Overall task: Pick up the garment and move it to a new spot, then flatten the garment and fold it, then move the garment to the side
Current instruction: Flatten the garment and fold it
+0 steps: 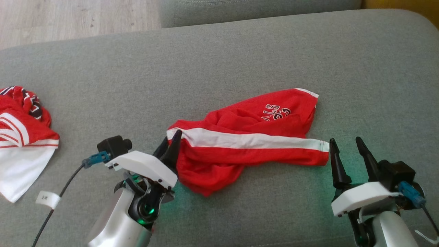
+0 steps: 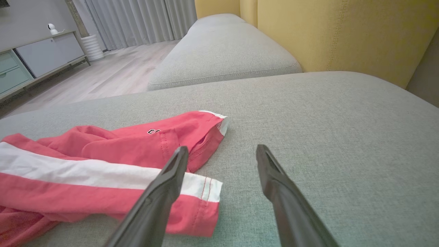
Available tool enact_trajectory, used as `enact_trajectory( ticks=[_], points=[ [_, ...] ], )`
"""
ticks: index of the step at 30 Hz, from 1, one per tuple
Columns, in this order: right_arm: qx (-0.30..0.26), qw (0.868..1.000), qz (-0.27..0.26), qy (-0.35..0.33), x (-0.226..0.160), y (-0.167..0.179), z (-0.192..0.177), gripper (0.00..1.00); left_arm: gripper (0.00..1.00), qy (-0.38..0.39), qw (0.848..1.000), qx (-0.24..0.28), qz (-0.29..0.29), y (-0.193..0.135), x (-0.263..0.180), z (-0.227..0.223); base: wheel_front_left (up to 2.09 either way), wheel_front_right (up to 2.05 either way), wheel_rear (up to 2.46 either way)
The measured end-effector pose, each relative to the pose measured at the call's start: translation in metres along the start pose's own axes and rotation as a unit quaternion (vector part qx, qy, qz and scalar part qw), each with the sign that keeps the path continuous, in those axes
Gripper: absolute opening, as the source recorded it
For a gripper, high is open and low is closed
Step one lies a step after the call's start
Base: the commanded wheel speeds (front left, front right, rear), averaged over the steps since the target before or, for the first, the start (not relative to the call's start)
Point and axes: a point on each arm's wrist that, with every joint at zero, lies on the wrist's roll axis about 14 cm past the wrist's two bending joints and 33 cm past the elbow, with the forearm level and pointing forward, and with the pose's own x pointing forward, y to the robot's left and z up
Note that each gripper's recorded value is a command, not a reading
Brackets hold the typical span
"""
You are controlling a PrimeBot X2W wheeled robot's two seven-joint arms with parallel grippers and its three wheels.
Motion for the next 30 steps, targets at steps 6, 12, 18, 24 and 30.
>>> enact_trajectory(
  ticks=[6, 12, 18, 24, 30],
  points=[
    [0.000, 1.000, -0.004, 0.000, 0.001, -0.003, 0.000, 1.00, 0.49, 0.018, 1.000, -0.002, 0.002, 0.002, 0.002, -0.007, 0.00, 0.00, 0.00],
    [0.000, 1.000, -0.007, -0.006, 0.005, -0.005, 0.004, 1.00, 0.69, 0.033, 0.999, -0.014, 0.009, 0.008, 0.006, -0.016, 0.00, 0.00, 0.00],
    [0.000, 1.000, -0.015, -0.002, 0.003, -0.010, 0.001, 1.00, 0.72, 0.043, 0.999, -0.014, 0.017, 0.013, 0.013, -0.019, 0.00, 0.00, 0.00],
    [0.001, 1.000, -0.018, 0.000, 0.002, -0.013, 0.000, 1.00, 0.30, 0.033, 0.999, -0.016, 0.011, 0.010, 0.017, -0.012, 0.00, 0.00, 0.00],
    [-0.006, 1.000, -0.020, 0.002, 0.004, -0.014, -0.001, 1.00, 0.00, 0.001, 1.000, -0.016, 0.005, 0.007, 0.016, -0.002, 0.00, 0.00, 0.00]
  ],
)
